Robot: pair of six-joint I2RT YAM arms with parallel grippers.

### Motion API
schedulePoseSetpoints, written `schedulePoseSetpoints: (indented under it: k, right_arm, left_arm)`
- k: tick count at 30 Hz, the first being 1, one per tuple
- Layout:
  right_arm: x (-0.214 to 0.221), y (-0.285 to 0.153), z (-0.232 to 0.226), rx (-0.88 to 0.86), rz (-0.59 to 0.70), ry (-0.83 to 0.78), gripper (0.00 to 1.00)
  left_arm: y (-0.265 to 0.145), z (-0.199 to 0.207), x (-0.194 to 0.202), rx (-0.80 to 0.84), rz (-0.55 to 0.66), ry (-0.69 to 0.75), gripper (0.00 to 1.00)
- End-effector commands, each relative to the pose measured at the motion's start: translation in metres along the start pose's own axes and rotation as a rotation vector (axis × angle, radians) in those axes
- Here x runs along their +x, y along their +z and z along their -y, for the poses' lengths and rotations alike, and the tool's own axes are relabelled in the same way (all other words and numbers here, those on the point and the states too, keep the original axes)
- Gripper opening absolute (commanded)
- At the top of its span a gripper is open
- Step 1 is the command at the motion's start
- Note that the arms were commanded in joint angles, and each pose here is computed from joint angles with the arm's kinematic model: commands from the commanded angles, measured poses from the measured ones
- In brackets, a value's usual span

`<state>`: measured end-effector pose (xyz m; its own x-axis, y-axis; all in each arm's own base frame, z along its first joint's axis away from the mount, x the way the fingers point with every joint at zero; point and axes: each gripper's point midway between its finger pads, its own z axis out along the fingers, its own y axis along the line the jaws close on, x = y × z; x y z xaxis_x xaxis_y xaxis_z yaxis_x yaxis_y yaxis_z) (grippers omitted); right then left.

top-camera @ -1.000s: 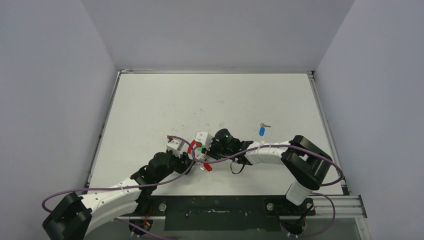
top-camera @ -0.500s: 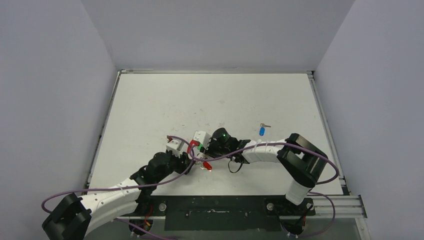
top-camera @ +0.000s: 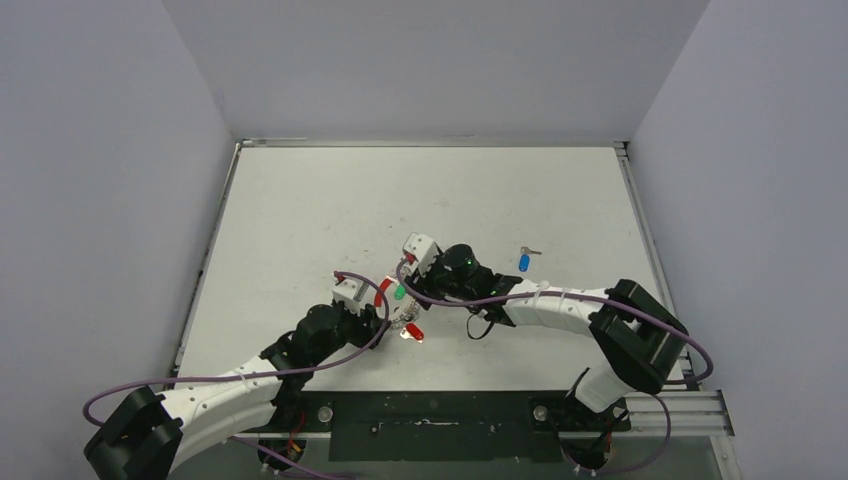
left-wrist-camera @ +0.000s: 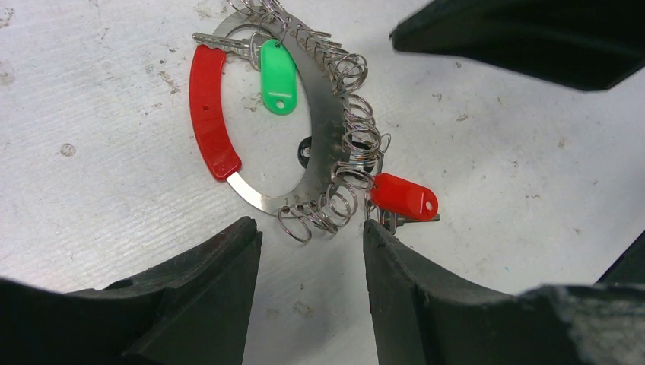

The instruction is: Put the keys on the keyring

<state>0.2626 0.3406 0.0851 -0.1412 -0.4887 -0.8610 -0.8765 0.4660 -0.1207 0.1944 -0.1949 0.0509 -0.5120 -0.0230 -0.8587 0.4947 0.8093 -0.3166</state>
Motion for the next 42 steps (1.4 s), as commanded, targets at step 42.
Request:
schedulePoseSetpoints:
  k: [42]
  right_arm:
    - [0.048, 0.023, 0.000, -0.155, 0.031, 0.792, 0.22]
  left_arm:
    - [0.042, 0.035, -0.065, 0.191, 0.026, -0.004, 0.48]
